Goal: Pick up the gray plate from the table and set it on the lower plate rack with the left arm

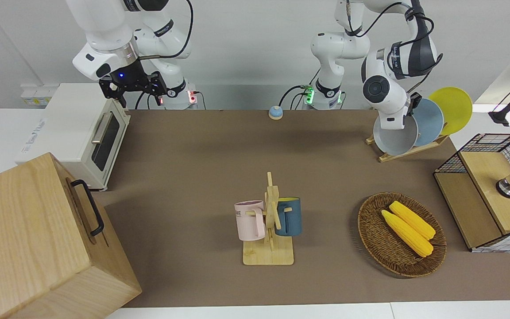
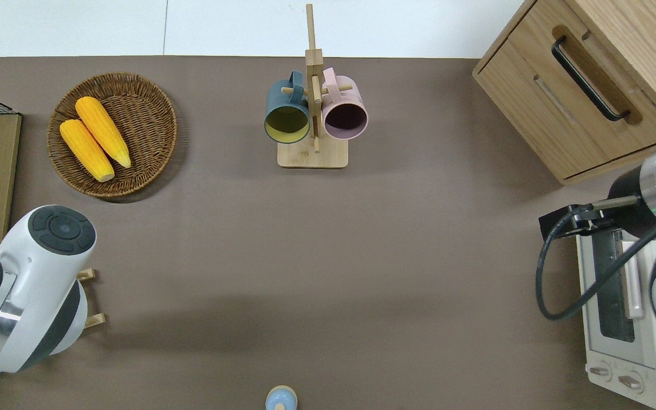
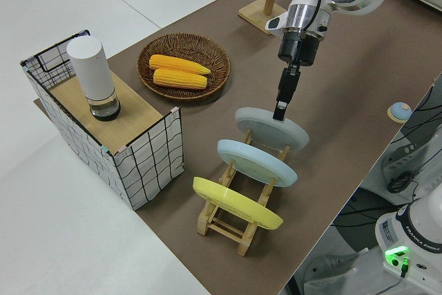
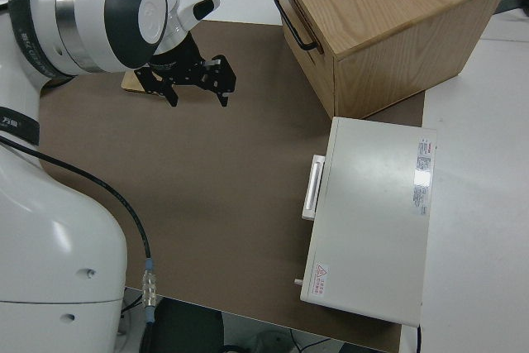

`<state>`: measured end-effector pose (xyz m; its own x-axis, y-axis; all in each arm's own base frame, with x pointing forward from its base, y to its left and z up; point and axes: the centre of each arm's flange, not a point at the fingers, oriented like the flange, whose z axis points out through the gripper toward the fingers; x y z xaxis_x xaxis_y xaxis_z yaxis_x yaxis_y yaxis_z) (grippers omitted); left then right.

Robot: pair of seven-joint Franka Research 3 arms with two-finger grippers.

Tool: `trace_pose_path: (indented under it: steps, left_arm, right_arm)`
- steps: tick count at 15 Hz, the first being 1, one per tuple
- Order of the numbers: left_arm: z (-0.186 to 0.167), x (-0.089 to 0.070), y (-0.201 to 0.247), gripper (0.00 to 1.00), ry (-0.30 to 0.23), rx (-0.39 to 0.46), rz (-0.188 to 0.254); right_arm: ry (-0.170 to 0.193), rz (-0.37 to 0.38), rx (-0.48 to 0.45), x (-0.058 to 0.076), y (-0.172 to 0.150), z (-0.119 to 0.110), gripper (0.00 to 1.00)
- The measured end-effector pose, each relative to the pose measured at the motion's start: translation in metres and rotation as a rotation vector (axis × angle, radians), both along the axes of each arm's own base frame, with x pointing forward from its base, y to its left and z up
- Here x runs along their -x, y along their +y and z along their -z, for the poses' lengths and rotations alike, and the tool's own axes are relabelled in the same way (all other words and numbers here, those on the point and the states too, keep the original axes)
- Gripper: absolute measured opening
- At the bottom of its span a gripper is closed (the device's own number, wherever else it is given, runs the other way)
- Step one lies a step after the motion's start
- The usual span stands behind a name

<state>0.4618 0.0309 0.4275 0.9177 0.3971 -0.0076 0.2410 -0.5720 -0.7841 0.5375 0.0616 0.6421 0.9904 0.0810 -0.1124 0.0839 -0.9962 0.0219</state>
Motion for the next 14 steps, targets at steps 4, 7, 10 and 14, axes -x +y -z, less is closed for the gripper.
trace_pose_path:
  steps: [4, 7, 10, 14]
  left_arm:
    - [0.010, -0.001, -0.007, 0.12, 0.001, -0.005, -0.005]
    - [0.011, -0.001, -0.010, 0.48, 0.004, -0.001, -0.002]
    - [0.011, -0.001, -0.011, 0.76, 0.006, 0.000, 0.001]
    - [0.006, -0.003, -0.013, 1.00, 0.067, 0.057, 0.055]
  right_arm:
    - [0.000, 0.000, 0.000, 0.000, 0.000, 0.000, 0.99]
    - [0.000, 0.000, 0.000, 0.000, 0.000, 0.000, 0.99]
    - [0.000, 0.000, 0.000, 0.000, 0.000, 0.000, 0.99]
    - [0.000, 0.000, 0.000, 0.000, 0.000, 0.000, 0.99]
